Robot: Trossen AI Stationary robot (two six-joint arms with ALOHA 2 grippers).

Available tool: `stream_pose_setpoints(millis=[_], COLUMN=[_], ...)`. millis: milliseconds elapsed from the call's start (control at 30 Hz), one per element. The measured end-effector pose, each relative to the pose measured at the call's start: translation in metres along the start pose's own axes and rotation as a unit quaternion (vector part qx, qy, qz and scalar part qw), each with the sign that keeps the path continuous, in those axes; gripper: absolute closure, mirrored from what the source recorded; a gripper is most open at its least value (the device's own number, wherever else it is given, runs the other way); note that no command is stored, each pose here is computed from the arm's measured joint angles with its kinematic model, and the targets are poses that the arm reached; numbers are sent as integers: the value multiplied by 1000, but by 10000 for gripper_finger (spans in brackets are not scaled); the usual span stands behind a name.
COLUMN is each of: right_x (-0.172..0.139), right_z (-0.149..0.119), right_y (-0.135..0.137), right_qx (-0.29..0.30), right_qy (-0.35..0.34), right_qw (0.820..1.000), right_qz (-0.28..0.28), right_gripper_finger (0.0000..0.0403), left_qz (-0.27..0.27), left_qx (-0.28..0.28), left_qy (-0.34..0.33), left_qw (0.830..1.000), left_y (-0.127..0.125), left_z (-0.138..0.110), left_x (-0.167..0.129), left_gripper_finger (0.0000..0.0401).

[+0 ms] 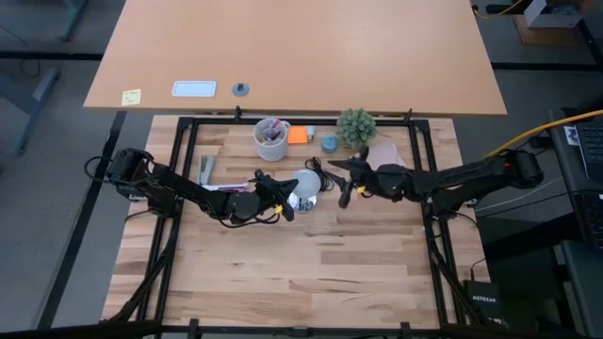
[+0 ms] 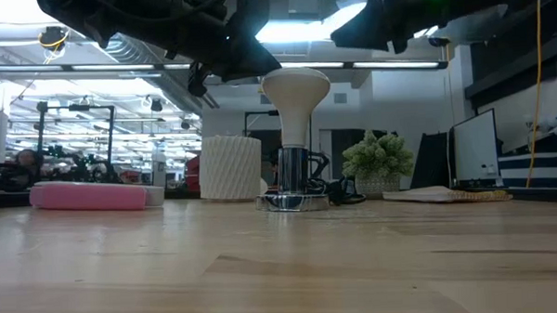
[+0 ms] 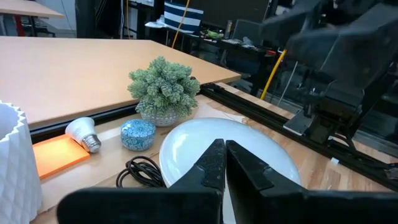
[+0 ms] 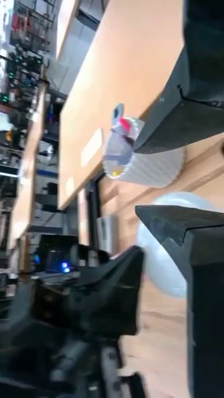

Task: Screw lightbulb
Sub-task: Insert the white light bulb into the silver lamp

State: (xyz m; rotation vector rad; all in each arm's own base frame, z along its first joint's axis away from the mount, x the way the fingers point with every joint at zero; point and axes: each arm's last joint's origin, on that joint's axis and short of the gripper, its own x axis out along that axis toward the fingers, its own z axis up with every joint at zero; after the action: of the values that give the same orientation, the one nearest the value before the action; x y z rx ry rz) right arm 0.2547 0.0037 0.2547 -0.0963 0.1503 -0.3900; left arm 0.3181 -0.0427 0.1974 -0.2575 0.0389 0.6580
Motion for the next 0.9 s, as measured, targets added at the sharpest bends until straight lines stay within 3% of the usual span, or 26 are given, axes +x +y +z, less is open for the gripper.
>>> stream_pose_setpoints(millis=[167, 500, 733, 900], right_x=[0, 12, 26, 29], right_z=[-3, -10, -26, -31], right_y=[0, -11, -14, -12], right_qx=[-8, -17, -22, -25], right_qy=[16, 27, 60, 70], right_qw=[1000, 998, 996, 995], right_qz=[4, 51, 69, 73], right_gripper_finger=[269, 393, 379, 394], left_qz=[0, 0, 0, 0], left_qx=[0, 0, 0, 0], left_qy=[0, 0, 0, 0], left_qw=[1000, 1000, 1000, 1000], left_y=[0, 0, 0, 0], left_z=[0, 0, 0, 0], left_x=[0, 0, 0, 0], left_gripper_finger=[396, 396, 396, 396])
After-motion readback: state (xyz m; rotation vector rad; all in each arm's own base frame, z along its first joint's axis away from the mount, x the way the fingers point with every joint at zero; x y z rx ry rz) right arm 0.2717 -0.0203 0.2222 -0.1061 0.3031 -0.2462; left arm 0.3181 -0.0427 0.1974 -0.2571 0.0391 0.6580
